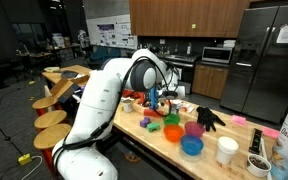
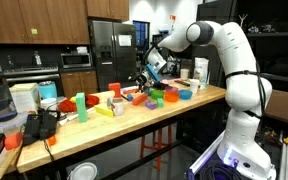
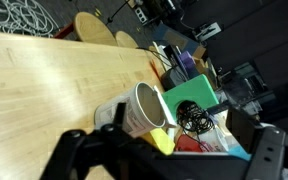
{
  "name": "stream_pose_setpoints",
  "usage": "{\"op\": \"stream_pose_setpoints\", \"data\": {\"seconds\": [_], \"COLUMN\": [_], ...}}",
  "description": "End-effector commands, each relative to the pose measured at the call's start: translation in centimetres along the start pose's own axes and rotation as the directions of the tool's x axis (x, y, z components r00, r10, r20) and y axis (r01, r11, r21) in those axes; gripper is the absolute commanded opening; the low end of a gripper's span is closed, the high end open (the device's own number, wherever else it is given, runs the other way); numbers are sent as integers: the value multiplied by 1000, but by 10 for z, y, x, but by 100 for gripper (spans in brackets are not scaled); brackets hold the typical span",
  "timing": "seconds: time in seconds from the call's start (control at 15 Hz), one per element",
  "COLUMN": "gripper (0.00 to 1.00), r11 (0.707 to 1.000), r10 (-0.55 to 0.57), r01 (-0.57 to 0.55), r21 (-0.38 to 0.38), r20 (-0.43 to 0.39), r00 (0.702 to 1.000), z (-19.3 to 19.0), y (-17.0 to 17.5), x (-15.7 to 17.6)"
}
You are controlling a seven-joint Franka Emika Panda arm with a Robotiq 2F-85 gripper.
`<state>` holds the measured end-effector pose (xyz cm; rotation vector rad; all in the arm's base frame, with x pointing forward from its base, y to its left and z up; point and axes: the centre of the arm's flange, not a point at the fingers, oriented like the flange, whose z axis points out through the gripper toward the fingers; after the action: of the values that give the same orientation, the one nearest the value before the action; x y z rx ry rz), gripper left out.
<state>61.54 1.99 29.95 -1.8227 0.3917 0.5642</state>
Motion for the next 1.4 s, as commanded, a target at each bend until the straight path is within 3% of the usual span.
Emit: {"op": "stream_pose_setpoints", "data": {"seconds": [0.0,0.33,0.67,1.0,1.33], "gripper": [100,100,100,100,100], "r11": [982,905,769,583,359], "r10": [167,397,612,785,915], "r01": [-173,-414,-626,-796,-921], "r21": [71,93,131,163,152], "r20": [77,163,131,140,136], "r00": [983,903,780,604,379], "z": [-3,4,1,-19,-59], "y": [14,41,63,63,37], "x": [8,8,-7,-19,-36]}}
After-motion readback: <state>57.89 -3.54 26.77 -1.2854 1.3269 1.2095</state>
